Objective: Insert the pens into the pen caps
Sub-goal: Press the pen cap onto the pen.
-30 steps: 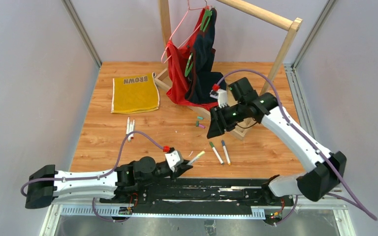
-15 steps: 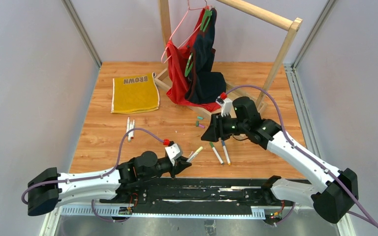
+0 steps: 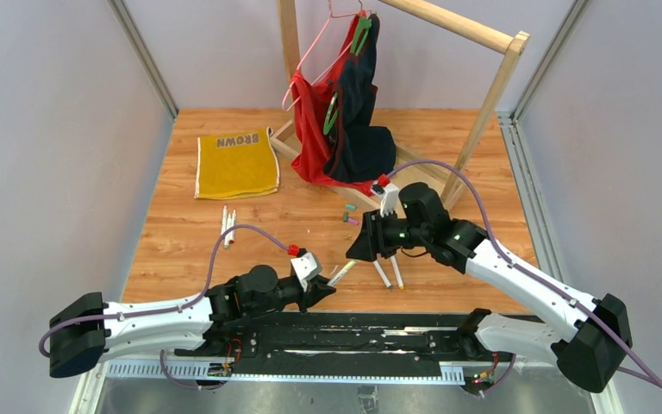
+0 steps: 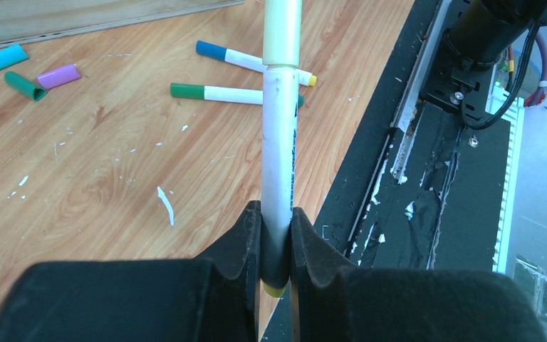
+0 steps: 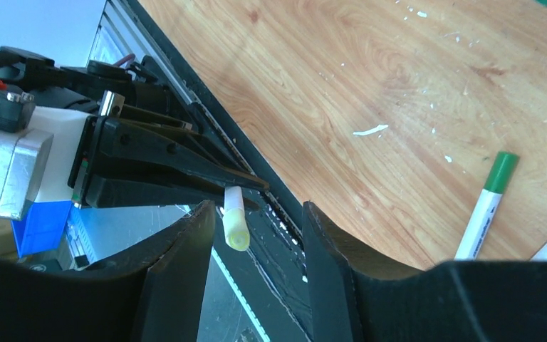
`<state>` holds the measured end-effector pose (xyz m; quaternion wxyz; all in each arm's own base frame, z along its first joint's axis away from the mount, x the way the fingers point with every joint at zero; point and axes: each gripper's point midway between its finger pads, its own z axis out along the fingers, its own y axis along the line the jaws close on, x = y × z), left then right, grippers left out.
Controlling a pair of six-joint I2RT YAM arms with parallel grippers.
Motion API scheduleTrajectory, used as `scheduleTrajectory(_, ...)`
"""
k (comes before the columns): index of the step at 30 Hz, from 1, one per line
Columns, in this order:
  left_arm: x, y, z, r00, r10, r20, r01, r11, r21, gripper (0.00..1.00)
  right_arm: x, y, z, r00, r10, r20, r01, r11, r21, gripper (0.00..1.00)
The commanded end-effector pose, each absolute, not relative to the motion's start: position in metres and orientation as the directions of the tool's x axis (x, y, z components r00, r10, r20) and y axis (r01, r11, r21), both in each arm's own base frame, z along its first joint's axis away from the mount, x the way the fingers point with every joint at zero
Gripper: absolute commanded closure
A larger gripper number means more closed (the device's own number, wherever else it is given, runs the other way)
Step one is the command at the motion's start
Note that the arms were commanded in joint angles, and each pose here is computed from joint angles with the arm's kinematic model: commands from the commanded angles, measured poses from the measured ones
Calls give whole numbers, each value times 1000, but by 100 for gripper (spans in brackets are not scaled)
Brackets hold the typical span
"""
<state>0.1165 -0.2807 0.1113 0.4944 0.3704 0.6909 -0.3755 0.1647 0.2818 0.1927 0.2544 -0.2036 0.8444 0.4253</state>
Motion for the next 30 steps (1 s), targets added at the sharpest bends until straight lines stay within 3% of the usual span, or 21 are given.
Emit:
scheduleTrajectory(1,121,-282,122,-223,107,-969,879,452,-152,100,147,287,190,-782,-169,-601,-587,527,615,51)
scheduleTrajectory(19,120,-281,124,-220,104,-970,882,445,-152,100,133,292,184,-796,-189,-575,-580,513,633,74)
scheduleTrajectory(30,118,-283,122,-224,114,-968,886,438,-154,100,133,297,185,-797,-182,-576,-579,500,644,64)
